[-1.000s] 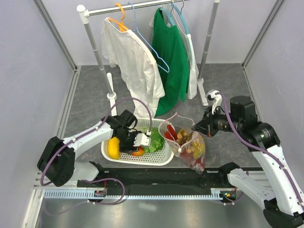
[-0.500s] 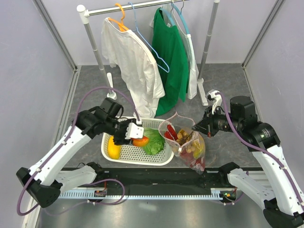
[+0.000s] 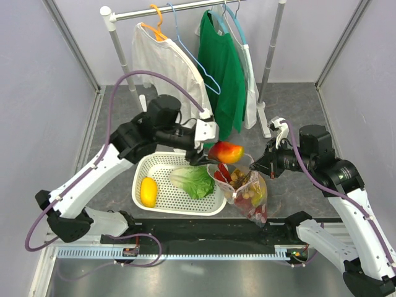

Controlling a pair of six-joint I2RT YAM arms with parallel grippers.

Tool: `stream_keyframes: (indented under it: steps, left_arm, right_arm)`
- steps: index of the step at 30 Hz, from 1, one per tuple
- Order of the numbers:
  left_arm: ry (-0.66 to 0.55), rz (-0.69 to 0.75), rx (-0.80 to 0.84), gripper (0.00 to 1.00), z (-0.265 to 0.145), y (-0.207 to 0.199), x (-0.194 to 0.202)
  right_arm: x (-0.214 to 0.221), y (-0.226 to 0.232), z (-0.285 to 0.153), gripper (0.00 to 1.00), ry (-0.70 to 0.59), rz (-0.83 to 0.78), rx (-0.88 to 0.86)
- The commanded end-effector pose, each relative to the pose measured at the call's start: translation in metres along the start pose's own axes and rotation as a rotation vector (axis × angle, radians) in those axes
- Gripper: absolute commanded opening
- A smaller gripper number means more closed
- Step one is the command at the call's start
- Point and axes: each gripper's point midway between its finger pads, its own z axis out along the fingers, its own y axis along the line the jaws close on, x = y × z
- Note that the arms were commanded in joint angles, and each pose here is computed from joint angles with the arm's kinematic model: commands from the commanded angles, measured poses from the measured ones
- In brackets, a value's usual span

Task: Place the food in the zip-top bag and seal the zipper
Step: Place the fake fruit in the zipper food storage bag.

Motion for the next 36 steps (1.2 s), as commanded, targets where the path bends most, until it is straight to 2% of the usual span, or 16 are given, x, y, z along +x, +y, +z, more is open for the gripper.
stream_keyframes:
  steps: [1,4,5,8,11,20,21,23,28,31,36]
  left_arm:
    - [-0.082,0.0,-0.009,0.2,0.032,0.002,-0.012]
    - [-0.034,-0.013,0.026,0.3,0.056,-0.005,0.007]
    - [-0.021,-0.022,0.033,0.46,0.06,-0.006,0.012]
    - [0.016,-0.04,0.037,0.66,0.061,-0.007,0.022]
    - [-0.018,-0.022,0.067,0.74,0.054,-0.017,0.015]
    - [-0.006,-0.051,0.112,0.76,0.057,-0.028,0.022]
    - [-0.01,-0.049,0.122,0.74,0.058,-0.029,0.021]
    - [-0.014,-0.04,0.146,0.63,0.062,-0.034,0.018]
    - [-0.014,-0.037,0.185,0.48,0.086,-0.046,0.016]
    - [0.005,-0.051,0.212,0.41,0.104,-0.054,0.021]
    - [0.035,-0.054,0.22,0.38,0.113,-0.061,0.029]
  right_arm:
    - [-0.01,0.008,-0.004,0.0,-0.042,-0.024,-0.03]
    - [-0.01,0.01,-0.005,0.0,-0.045,-0.029,-0.034]
    - [-0.01,0.009,-0.006,0.0,-0.045,-0.035,-0.032]
    - [-0.012,0.011,-0.009,0.0,-0.049,-0.045,-0.029]
    - [-0.014,0.014,-0.012,0.0,-0.057,-0.045,-0.034]
    - [-0.023,0.026,-0.021,0.0,-0.096,-0.061,-0.064]
    - [-0.022,0.026,-0.021,0.0,-0.092,-0.06,-0.063]
    - [-0.021,0.025,-0.021,0.0,-0.087,-0.06,-0.062]
    - [-0.02,0.028,-0.019,0.0,-0.083,-0.049,-0.085]
    - [-0.022,0.029,-0.019,0.0,-0.091,-0.044,-0.086]
    - [-0.032,0.031,-0.023,0.0,-0.112,-0.038,-0.075]
